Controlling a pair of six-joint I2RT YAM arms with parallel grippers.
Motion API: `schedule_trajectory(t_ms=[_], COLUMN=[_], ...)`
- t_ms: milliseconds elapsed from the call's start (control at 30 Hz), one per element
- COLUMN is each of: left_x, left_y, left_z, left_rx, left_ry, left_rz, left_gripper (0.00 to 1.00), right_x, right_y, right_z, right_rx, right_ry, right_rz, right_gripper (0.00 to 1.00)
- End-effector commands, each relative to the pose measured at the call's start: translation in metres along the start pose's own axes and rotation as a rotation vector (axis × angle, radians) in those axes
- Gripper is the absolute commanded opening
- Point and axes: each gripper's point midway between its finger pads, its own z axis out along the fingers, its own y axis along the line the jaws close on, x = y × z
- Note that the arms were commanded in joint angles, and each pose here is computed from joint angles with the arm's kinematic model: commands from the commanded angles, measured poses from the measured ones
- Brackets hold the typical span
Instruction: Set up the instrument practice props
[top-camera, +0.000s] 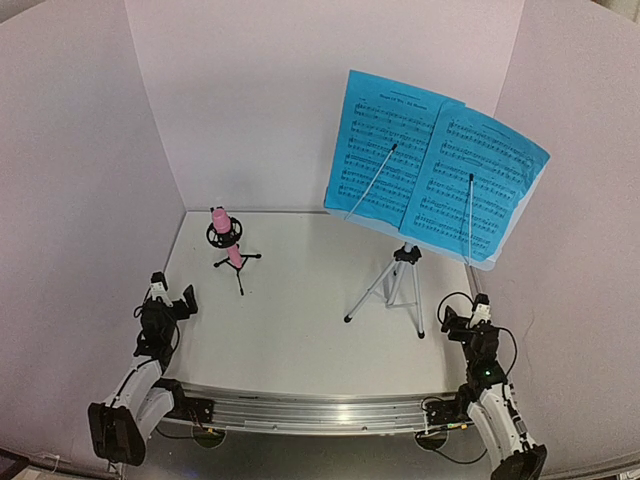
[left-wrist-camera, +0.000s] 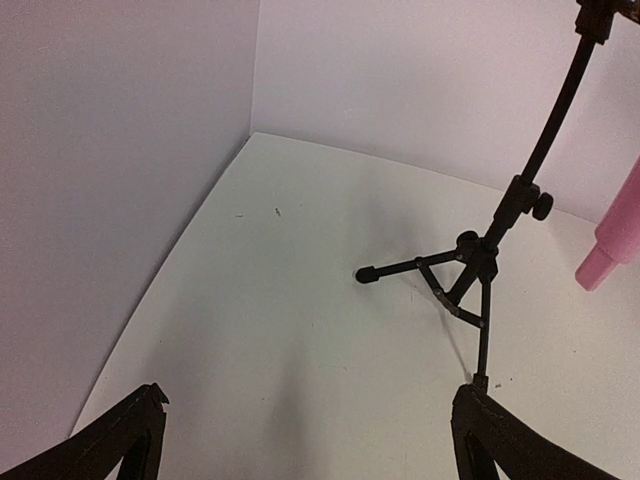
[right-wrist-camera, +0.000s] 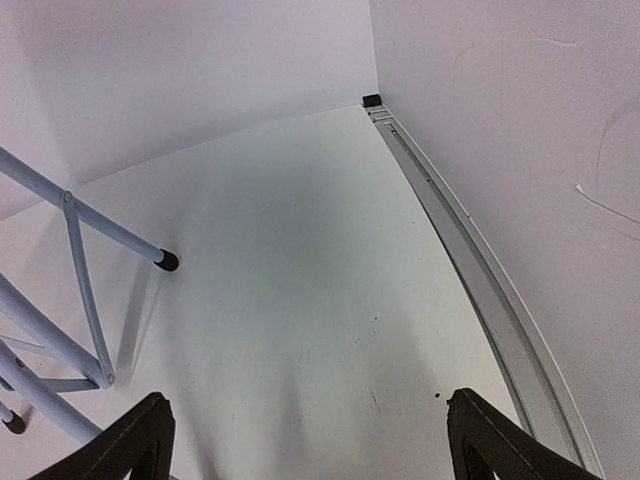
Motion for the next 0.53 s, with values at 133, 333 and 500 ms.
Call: schedule_trajectory(t_ms=[133,333,500], left_x=[0.0079,0.0091,0.0118], left_y=[0.0201,0.021,0.0211], left_z=[-0.0018,-0.0003,-0.0001], left_rx=[-0.107,-0.114,-0.109], left_ry=[0.027,0.033,0.015], left_rz=[0.08,0.068,0.023], left_gripper=[1.0,1.0,1.0], right_x=[-0.0119,-0.0118,-0.0112], right_y=[0.0085,0.0077,0.0078], right_z=[0.0013,0.0008,0.001], right_rx=[-0.042,-0.039,-0.04], right_ry=[-0.036,-0.04,-0.038], right_rz=[-0.019,-0.018,-0.019], right_gripper=[0.92,0.92,0.92])
